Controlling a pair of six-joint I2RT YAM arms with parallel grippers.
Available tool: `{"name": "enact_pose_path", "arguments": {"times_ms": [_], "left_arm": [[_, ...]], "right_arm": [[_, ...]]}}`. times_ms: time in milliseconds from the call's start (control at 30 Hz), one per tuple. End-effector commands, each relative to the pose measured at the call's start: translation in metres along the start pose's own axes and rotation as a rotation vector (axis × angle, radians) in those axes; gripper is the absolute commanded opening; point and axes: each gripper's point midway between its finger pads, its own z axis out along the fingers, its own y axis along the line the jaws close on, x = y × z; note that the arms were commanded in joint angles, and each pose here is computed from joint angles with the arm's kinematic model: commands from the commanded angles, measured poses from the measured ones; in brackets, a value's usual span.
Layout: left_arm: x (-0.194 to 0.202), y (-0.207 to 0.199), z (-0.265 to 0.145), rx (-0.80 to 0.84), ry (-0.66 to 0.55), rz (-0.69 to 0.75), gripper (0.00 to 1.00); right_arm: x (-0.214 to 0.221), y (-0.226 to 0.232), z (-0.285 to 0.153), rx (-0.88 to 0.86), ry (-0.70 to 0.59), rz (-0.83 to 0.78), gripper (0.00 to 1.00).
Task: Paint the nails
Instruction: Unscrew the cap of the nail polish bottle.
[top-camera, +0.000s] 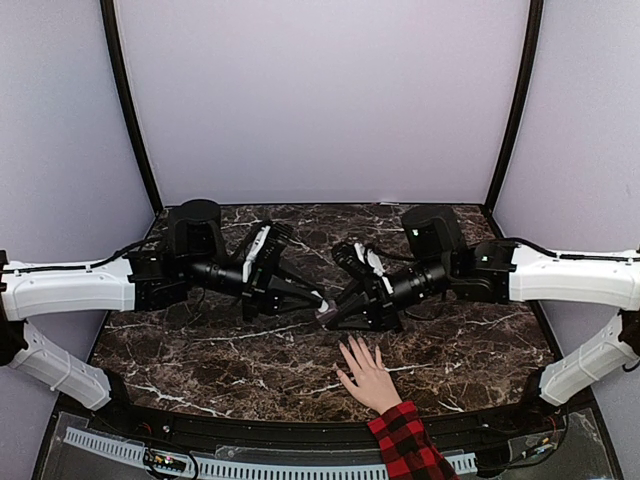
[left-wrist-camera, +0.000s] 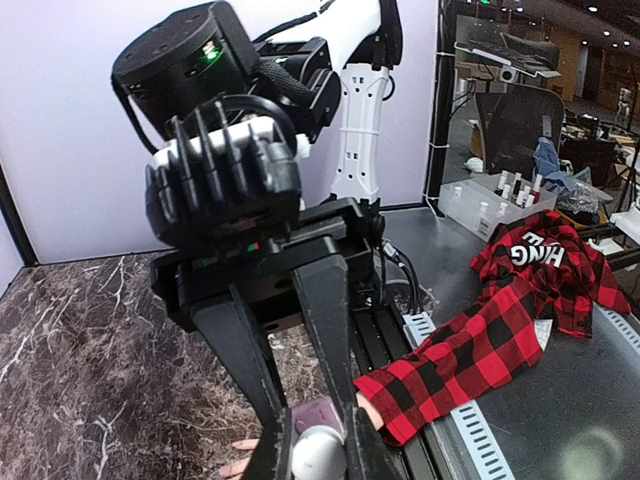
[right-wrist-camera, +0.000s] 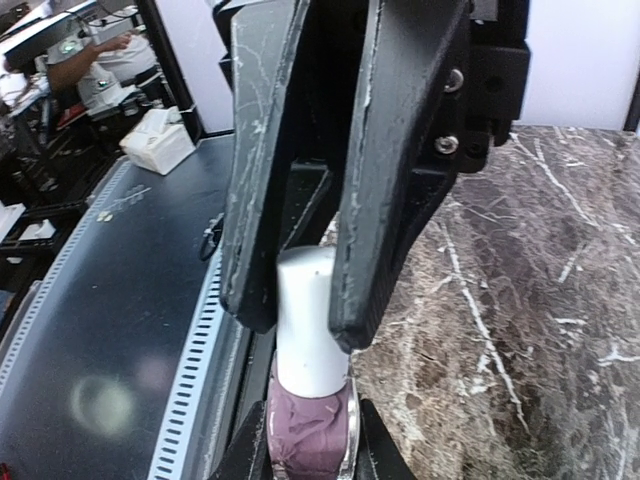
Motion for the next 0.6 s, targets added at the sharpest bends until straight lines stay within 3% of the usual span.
{"name": "enact_pose_path", "arguments": {"times_ms": [0,267,567], "left_arm": [[0.000,0.023,0.003,-0.114,-0.004,-0.046,0.00],[0.007,0.049,0.010,-0.215,0.023,-0.140,0.00],[0.023,0.102,0.010,-0.465,0.060,-0.281,0.00]], "right_arm": [[-0.030,-0.025,-0.016,0.181,-0.091,-0.062,0.01],[-0.034,-0.061,-0.024,0.385,-0.073,-0.059,0.01],[-0.043,-0.104,-0.042,0.654,-0.087,-0.066,0.01]]}}
